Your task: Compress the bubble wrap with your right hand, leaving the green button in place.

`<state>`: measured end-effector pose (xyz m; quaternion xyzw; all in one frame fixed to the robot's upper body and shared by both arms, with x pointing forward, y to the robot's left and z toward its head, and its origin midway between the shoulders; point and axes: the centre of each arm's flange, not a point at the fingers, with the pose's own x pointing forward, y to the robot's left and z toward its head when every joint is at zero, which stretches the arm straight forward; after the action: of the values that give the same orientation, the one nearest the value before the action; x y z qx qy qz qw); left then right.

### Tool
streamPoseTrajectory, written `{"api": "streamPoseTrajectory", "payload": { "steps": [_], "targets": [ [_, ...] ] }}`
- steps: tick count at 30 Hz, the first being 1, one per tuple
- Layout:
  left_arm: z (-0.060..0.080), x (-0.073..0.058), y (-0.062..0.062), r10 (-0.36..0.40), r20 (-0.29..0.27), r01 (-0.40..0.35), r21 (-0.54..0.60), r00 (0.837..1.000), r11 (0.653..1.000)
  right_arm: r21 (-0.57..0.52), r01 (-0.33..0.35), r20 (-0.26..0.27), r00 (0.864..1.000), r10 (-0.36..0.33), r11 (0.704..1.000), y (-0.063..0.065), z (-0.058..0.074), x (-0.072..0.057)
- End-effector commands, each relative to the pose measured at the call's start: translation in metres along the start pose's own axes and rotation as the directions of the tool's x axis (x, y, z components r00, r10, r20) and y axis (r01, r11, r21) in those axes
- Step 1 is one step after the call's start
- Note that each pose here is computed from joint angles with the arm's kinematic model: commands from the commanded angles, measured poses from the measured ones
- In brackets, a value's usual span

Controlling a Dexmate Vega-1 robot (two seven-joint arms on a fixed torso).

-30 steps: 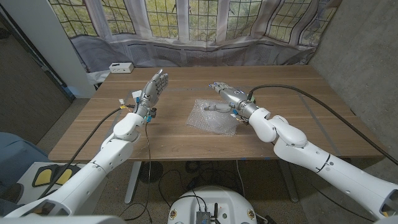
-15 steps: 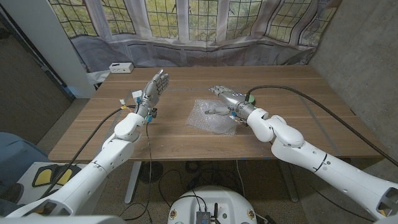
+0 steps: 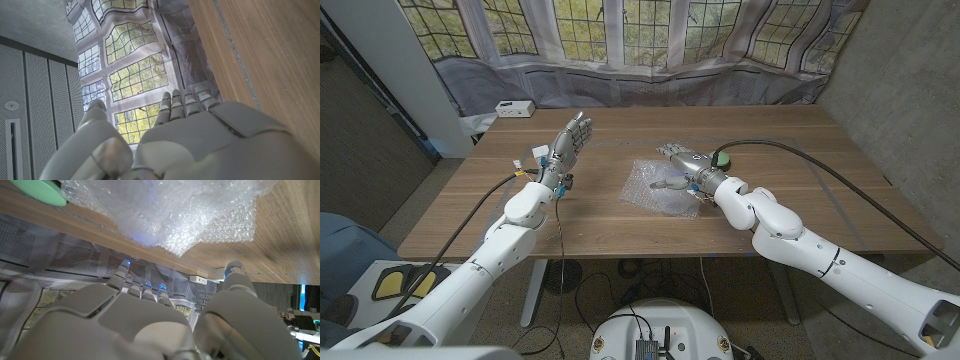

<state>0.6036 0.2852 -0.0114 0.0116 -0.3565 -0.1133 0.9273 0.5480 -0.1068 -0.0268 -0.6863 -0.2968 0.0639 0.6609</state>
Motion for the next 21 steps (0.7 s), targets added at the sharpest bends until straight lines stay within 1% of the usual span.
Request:
{"api": "streamPoseTrajectory", "payload": {
  "steps": [1,12,21],
  "targets": [
    [0.001,0.000,-0.004,-0.006,0.003,0.006,-0.003,1.000,1.000,-0.004,-0.040,-0.014,0.999,0.040,0.999,0.009,-0.002,0.004],
    [0.000,-0.002,-0.007,-0.006,-0.005,0.006,-0.002,1.000,1.000,-0.019,-0.079,-0.014,0.997,0.079,0.997,0.016,-0.003,0.013],
    [0.003,-0.005,-0.006,-0.001,-0.005,0.001,0.008,1.000,1.000,-0.025,-0.122,-0.030,0.992,0.122,0.992,0.023,-0.007,0.021]
  ]
}}
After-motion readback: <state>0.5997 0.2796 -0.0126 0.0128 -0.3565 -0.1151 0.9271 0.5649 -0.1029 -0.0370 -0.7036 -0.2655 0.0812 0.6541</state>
